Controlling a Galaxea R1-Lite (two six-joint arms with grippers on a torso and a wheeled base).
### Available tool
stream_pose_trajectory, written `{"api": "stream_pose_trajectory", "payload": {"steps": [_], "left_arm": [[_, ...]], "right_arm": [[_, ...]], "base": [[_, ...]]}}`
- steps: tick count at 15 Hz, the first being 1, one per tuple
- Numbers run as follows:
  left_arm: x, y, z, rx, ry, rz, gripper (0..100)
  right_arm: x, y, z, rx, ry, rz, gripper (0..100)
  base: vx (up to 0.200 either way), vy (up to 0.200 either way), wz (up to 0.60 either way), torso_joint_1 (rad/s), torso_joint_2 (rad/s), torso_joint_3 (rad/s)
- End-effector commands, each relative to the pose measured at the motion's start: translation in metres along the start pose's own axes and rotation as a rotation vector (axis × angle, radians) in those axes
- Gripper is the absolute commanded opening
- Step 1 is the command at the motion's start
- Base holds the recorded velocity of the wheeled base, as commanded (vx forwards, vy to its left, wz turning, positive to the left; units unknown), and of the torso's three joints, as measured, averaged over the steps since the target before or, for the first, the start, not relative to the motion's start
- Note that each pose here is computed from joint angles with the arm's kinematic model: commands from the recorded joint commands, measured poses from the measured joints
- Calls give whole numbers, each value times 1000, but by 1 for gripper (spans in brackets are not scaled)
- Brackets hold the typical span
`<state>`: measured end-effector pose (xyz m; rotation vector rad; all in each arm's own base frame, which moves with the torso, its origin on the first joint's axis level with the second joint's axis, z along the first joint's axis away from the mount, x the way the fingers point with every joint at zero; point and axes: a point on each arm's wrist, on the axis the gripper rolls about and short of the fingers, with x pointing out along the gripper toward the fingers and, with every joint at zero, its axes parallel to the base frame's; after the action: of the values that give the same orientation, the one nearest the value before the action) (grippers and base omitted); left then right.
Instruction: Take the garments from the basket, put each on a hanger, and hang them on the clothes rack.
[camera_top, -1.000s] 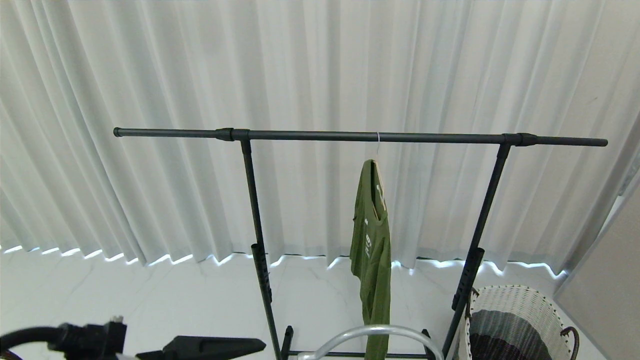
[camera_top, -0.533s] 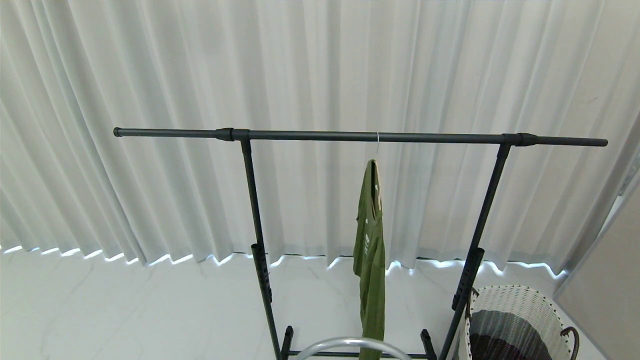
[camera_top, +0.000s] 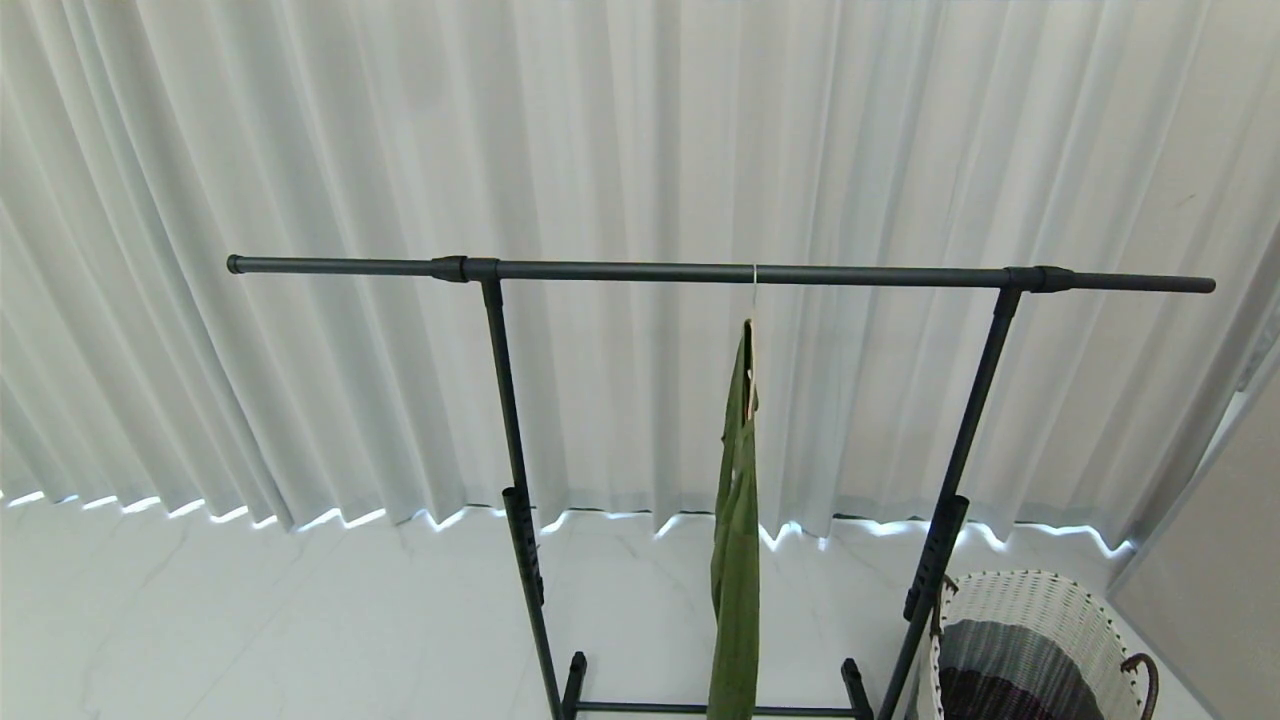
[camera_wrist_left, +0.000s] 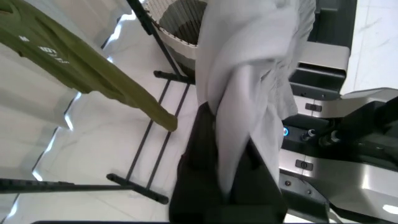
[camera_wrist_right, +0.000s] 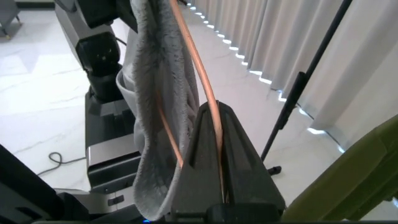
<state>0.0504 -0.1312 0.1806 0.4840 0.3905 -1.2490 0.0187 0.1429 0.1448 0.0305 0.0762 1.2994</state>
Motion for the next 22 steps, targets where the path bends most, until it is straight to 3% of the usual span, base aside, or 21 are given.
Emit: {"api": "stream_pose_trajectory", "payload": {"steps": [1,7,10,12,14,15,16,18,22], "left_arm": [[1,0,0,3,2,1,0],[1,2,-2,-4,12,31,0],[3,5,-7,-2,62,166,0],[6,9,-10,28,116,308,0],[7,21,-8,-7,144,420,0],[6,26,-5,-24,141,454,0],[4,43,4,-77,139,557,0],[-1,59,20,-126,99,635,0],[-8,65,33,-140,44,665,0]], "right_arm": [[-1,0,0,-18,-1,12,100],[-5,-1,-4,-46,14,39,100],[-9,-9,-9,-41,34,-8,100],[-5,-14,-13,2,67,-52,100],[1,-21,-22,42,135,-108,100],[2,-24,-24,44,152,-128,100],[8,-33,-32,71,205,-192,100],[18,-44,-39,125,249,-270,100],[65,-79,-35,149,242,-417,100]], "base": [[0,0,0,0,0,0],[0,0,0,0,0,0],[0,0,0,0,0,0],[0,0,0,0,0,0],[0,0,0,0,0,0],[0,0,0,0,0,0],[0,0,0,0,0,0],[0,0,0,0,0,0],[0,0,0,0,0,0]]}}
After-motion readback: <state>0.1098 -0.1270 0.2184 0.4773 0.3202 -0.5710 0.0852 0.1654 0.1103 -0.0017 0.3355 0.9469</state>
